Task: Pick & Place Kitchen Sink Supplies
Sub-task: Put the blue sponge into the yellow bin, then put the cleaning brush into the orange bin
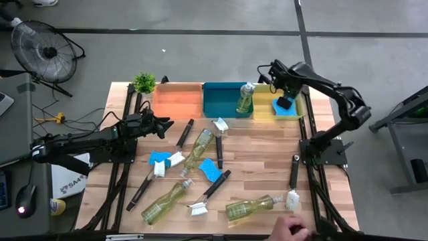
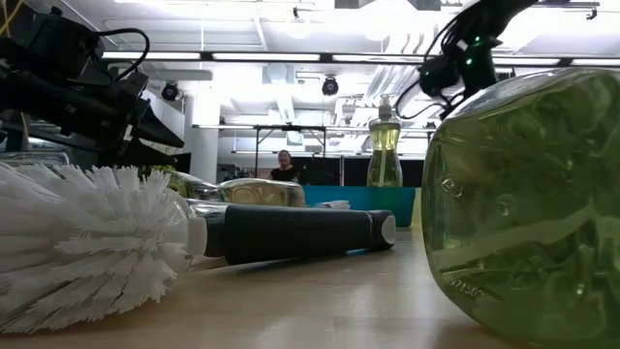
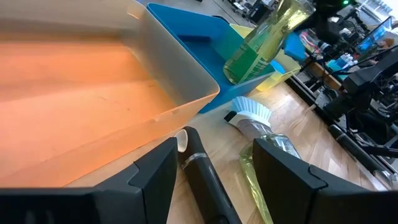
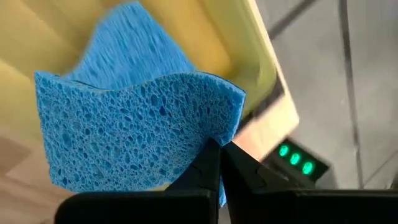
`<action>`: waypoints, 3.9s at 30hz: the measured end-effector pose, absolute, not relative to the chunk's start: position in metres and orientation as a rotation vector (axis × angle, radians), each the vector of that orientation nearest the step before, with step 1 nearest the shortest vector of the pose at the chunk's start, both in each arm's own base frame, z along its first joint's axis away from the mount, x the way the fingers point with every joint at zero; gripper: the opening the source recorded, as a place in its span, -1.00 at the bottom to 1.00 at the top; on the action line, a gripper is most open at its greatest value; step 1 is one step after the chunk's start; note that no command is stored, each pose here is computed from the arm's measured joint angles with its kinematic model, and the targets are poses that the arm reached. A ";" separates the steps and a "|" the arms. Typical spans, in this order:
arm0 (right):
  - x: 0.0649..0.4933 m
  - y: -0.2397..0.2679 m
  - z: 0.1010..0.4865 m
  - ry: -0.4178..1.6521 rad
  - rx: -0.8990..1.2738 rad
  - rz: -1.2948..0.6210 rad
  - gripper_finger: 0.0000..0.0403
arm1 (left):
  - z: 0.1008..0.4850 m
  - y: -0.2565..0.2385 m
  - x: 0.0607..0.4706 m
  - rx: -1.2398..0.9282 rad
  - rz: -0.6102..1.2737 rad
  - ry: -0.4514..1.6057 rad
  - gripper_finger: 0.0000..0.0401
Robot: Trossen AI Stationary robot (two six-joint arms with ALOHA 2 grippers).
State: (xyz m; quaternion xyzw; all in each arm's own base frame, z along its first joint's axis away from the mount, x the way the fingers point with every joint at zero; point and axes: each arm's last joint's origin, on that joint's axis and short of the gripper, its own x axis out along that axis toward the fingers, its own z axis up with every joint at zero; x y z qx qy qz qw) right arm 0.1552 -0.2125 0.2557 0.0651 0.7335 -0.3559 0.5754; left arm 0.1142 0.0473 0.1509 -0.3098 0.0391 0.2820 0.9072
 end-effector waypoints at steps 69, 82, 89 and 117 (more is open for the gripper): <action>0.148 -0.224 0.254 1.489 0.462 -1.147 -0.32 | 0.151 0.047 0.114 -0.639 0.583 0.081 0.02; 0.139 -0.155 0.278 1.135 0.966 -1.265 -0.32 | 0.151 0.047 0.114 -0.639 0.582 0.081 0.02; 0.132 -0.102 0.266 1.086 0.988 -1.197 -0.32 | 0.151 0.047 0.114 -0.639 0.582 0.081 0.02; 0.132 0.006 0.227 1.097 1.151 -1.123 -0.32 | 0.151 0.047 0.114 -0.639 0.582 0.081 0.02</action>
